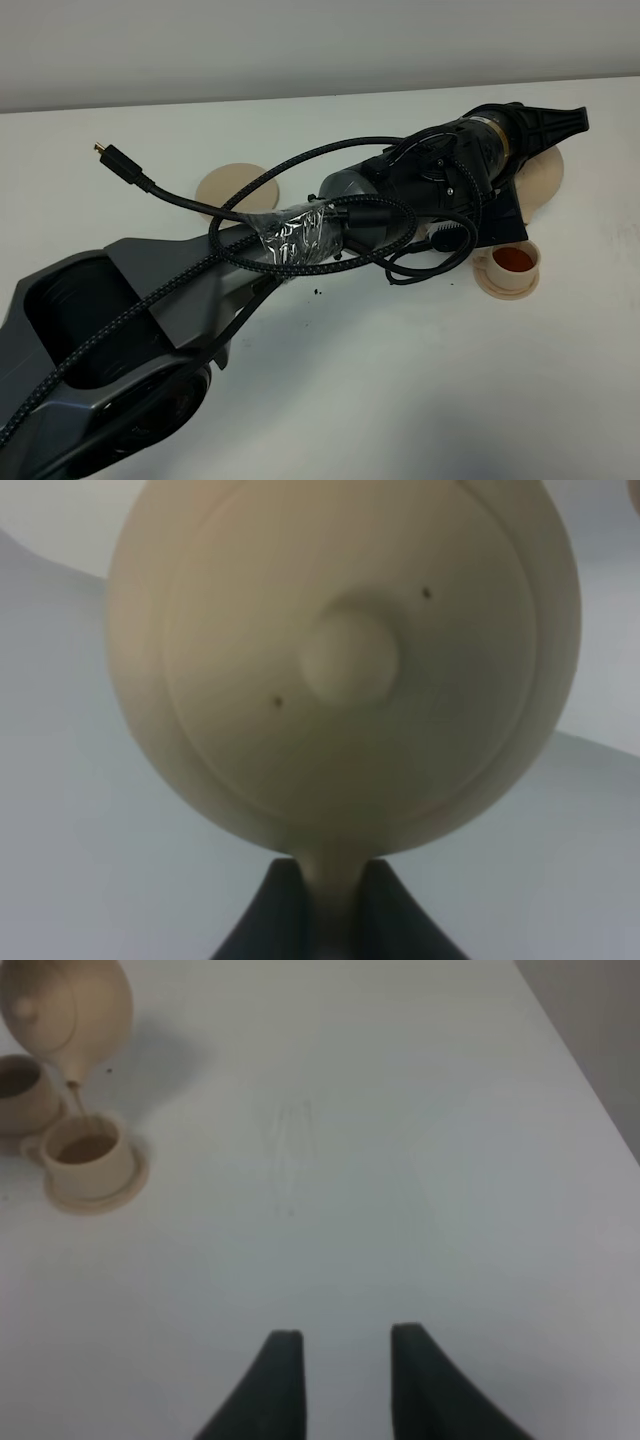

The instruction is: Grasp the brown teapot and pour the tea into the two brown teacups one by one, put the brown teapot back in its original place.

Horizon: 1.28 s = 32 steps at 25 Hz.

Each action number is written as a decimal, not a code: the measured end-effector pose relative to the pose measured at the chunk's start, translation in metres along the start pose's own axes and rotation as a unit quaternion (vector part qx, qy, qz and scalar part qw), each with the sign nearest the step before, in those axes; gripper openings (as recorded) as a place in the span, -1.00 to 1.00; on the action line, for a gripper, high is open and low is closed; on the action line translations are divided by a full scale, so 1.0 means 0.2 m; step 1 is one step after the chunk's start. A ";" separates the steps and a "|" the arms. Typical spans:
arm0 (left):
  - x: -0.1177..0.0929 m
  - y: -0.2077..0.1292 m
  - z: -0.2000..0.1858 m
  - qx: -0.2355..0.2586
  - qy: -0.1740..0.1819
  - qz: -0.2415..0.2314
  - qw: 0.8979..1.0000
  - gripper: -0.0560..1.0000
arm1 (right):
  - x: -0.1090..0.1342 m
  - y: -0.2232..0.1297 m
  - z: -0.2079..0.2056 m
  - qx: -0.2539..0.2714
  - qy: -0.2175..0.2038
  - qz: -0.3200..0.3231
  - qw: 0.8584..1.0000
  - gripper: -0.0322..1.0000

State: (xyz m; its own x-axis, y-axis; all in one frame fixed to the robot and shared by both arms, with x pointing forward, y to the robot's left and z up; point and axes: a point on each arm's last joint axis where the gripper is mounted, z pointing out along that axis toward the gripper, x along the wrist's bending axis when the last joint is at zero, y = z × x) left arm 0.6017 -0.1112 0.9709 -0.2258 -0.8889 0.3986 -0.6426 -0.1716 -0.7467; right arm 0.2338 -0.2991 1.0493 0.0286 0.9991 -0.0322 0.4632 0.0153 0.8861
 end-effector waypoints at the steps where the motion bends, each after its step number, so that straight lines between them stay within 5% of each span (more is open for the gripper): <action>1: 0.00 0.00 0.00 0.000 0.000 0.002 1.000 -0.60 | 0.00 0.00 0.00 0.000 0.000 0.000 1.000 -0.47; 32: 0.01 -0.01 0.00 0.007 0.011 0.019 1.000 -0.60 | 0.00 0.00 0.00 0.000 0.000 0.000 1.000 -0.47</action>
State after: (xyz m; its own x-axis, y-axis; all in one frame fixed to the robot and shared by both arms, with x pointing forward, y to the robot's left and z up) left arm 0.6019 -0.1128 0.9726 -0.2662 -0.8854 0.3810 -0.6235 -0.1433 -0.7686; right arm 0.2338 -0.2991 1.0493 0.0286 0.9991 -0.0322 0.4632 0.0153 0.8861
